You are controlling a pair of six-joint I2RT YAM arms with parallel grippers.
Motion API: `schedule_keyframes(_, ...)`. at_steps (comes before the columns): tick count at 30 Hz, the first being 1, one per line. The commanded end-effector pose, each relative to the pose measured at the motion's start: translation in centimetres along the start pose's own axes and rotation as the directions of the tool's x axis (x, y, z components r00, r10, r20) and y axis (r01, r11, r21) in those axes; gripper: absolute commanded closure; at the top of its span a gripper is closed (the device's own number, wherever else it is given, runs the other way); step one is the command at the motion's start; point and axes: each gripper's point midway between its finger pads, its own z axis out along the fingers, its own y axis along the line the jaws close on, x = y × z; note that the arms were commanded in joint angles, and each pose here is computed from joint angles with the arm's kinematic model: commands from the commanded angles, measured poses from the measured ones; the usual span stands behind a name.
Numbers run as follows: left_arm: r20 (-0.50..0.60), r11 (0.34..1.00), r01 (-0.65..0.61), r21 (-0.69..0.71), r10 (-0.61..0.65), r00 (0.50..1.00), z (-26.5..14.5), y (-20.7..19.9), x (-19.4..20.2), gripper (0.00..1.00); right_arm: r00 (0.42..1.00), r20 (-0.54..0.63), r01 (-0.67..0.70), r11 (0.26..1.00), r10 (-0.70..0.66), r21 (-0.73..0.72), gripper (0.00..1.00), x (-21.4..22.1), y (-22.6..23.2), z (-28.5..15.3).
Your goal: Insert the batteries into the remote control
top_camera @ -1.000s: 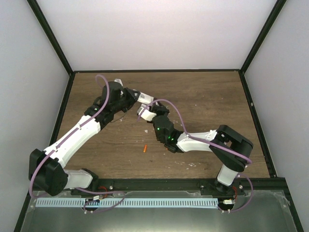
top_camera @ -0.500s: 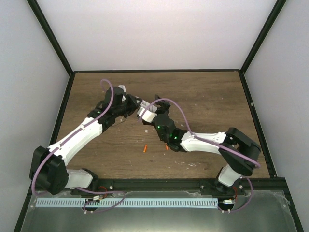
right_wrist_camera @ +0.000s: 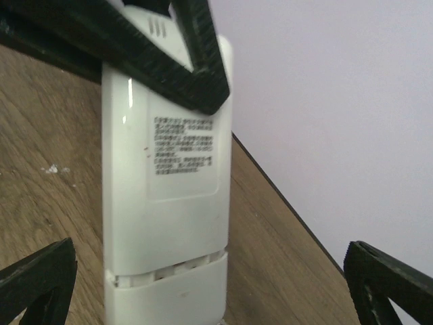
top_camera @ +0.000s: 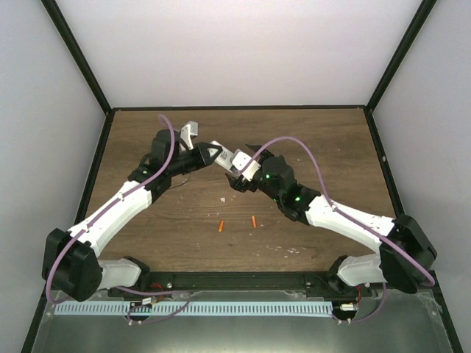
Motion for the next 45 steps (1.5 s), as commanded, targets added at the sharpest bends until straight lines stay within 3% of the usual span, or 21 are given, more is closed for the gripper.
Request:
schedule_keyframes(1, -0.054, 0.985, -0.111, 0.130, 0.119, 0.991, -0.4, -1.6, 1.0, 1.00, 0.998, 0.018, -0.063, 0.989, 0.066, -0.132, 0.00, 0.0, 1.2, -1.0)
schedule_keyframes(8, -0.098, 0.960, -0.173, 0.222, 0.198, 0.975, -0.5, -2.8, 1.8, 1.00, 0.996, 0.008, -0.085, 0.966, 0.089, -0.243, 0.00, 0.2, 2.8, -1.6)
schedule_keyframes(14, -0.106, 0.941, -0.225, 0.254, 0.259, 0.960, -0.9, -3.5, 1.9, 1.00, 0.996, 0.011, -0.086, 0.963, 0.091, -0.257, 0.00, 0.3, 2.9, -1.8)
schedule_keyframes(45, -0.122, 0.935, -0.235, 0.267, 0.275, 0.954, -1.4, -3.0, 2.3, 1.00, 0.993, -0.042, -0.114, 0.959, 0.107, -0.258, 0.18, 2.6, 2.7, -2.0)
